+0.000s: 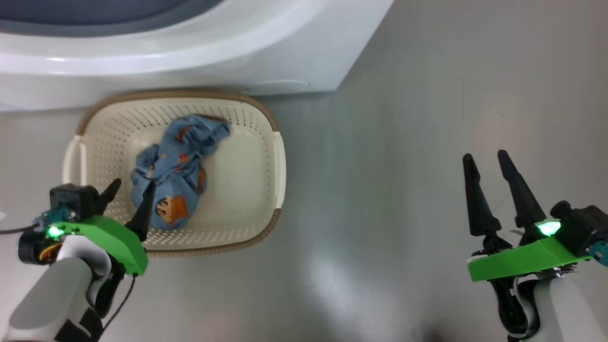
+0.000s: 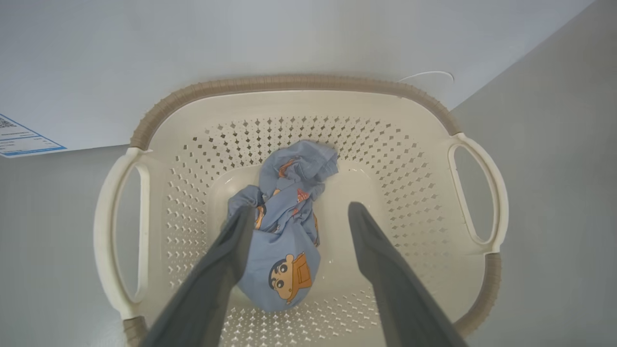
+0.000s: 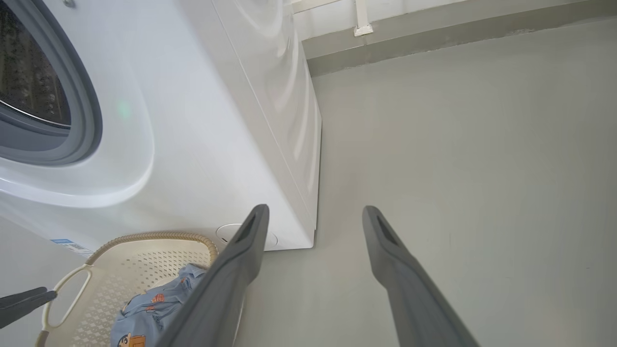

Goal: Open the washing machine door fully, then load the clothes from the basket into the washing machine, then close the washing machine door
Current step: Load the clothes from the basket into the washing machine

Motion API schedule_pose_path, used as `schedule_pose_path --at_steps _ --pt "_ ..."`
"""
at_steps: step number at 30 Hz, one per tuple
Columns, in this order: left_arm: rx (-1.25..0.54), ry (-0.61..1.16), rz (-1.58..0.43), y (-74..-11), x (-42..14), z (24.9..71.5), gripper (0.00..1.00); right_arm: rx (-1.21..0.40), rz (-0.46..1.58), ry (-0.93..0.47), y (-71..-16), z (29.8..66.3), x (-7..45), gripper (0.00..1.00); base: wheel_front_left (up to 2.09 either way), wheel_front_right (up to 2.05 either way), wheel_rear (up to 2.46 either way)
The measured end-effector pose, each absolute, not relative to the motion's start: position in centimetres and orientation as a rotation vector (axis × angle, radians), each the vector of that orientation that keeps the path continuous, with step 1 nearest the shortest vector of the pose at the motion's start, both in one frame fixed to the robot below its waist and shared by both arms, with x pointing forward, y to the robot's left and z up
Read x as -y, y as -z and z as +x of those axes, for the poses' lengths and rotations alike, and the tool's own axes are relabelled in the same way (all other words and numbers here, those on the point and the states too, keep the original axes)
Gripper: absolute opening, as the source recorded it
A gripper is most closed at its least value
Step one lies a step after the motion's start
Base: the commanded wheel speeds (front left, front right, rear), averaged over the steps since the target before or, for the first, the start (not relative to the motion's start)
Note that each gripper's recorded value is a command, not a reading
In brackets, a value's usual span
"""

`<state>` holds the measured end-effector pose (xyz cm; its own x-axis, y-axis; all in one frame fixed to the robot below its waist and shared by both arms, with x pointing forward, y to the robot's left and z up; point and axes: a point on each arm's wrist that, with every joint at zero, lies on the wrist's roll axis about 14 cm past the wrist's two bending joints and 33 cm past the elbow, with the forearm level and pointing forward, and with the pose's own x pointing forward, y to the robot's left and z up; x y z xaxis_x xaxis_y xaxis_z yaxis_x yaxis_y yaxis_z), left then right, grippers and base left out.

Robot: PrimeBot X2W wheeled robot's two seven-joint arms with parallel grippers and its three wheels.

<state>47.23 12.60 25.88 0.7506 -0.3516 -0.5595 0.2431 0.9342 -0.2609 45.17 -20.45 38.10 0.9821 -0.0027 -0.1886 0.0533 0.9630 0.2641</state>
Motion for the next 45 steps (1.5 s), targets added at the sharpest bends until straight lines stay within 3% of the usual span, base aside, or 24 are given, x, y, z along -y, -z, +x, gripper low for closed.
schedule_pose_path --at_steps 12,45 --pt "-0.816 0.393 -0.101 -19.6 -12.2 47.2 1.00 -0.263 0.263 0.030 -34.8 45.1 20.2 1.00 0.00 0.00 0.00" --pt "-0.983 0.464 -0.012 -12.0 -11.1 49.1 1.00 -0.302 0.244 0.040 -32.5 45.4 20.1 1.00 0.00 0.00 0.00"
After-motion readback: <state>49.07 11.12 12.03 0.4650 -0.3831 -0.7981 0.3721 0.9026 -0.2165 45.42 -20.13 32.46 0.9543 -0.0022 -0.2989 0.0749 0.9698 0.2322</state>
